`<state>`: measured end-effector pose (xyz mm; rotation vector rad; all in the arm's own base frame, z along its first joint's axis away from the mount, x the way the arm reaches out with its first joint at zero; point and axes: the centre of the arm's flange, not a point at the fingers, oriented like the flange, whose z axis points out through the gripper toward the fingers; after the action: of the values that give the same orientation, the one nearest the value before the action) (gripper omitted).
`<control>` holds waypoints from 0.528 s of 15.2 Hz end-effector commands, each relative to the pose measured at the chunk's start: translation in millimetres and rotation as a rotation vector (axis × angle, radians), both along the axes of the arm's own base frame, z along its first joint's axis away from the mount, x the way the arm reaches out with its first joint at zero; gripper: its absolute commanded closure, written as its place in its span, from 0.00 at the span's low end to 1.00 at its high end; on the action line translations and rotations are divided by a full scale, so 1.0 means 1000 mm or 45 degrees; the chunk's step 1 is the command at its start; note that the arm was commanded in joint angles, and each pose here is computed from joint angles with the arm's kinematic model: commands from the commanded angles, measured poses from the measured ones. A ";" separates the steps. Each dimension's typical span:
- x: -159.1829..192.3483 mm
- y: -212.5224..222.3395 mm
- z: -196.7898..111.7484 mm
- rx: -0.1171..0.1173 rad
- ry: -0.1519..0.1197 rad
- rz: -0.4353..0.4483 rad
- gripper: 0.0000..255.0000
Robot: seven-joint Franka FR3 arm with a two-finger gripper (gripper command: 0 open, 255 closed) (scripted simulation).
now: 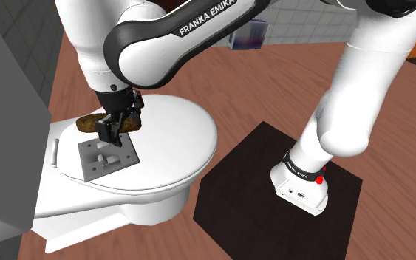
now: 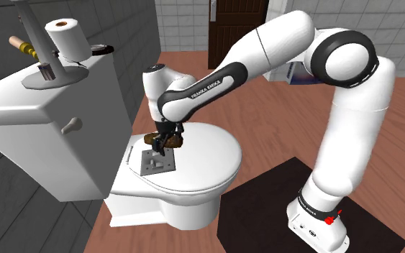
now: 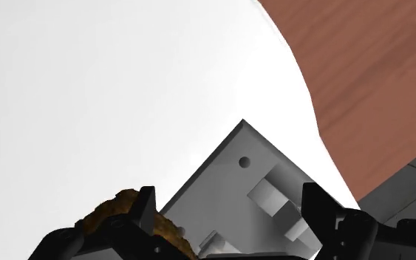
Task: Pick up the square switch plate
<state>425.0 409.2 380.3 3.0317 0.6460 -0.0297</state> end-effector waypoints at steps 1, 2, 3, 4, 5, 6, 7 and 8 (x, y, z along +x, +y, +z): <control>0.007 0.024 -0.009 -0.003 -0.014 0.018 0.00; 0.010 0.036 -0.014 -0.005 -0.021 0.028 0.00; 0.012 0.048 -0.018 -0.006 -0.027 0.038 0.00; 0.015 0.060 -0.023 -0.008 -0.033 0.047 0.00; 0.017 0.072 -0.028 -0.010 -0.039 0.057 0.00; 0.018 0.080 -0.031 -0.011 -0.044 0.064 0.00; 0.018 0.080 -0.037 -0.011 -0.044 0.064 0.00; 0.018 0.080 -0.042 -0.011 -0.044 0.064 0.00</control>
<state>442.6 486.4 342.4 3.0006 0.7154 0.0185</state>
